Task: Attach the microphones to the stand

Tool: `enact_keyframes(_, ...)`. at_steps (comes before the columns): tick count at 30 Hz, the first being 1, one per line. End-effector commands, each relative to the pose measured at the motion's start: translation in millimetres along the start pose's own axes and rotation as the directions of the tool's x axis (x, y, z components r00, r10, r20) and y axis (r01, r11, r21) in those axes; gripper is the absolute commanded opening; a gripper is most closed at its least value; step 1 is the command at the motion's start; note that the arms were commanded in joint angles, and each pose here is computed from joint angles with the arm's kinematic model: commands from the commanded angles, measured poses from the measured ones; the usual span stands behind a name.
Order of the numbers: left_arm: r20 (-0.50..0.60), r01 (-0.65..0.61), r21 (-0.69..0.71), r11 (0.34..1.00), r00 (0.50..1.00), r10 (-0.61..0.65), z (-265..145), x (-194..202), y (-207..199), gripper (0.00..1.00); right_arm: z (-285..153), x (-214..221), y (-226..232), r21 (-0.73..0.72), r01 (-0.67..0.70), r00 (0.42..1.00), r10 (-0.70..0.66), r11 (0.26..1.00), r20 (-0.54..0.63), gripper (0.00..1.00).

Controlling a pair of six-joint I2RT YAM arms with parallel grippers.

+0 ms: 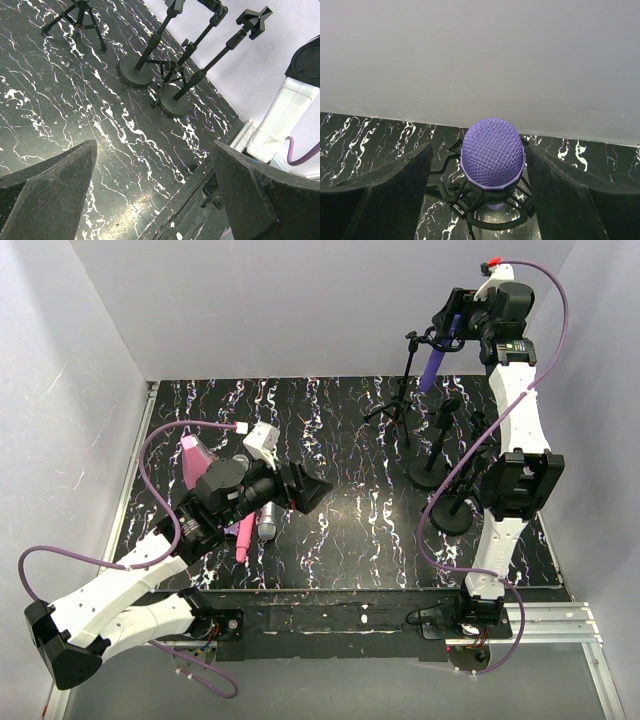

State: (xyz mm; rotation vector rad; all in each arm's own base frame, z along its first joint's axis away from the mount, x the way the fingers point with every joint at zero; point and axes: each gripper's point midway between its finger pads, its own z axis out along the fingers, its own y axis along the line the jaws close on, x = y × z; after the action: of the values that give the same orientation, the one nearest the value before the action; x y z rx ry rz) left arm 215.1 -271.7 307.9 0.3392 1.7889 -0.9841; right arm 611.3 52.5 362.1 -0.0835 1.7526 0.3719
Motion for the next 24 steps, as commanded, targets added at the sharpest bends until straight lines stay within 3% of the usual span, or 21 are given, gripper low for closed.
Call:
enact_keyframes(1,-0.005,-0.013,-0.011,1.000,1.000,0.013,-4,3,4,0.98,-36,-53,24,-0.038,0.050,0.993,-0.046,0.998,0.112,0.84)
enact_keyframes(24,-0.018,-0.037,0.012,0.999,0.999,0.037,-7,8,2,0.98,-94,-81,49,-0.081,0.075,0.988,-0.063,0.994,0.140,0.90)
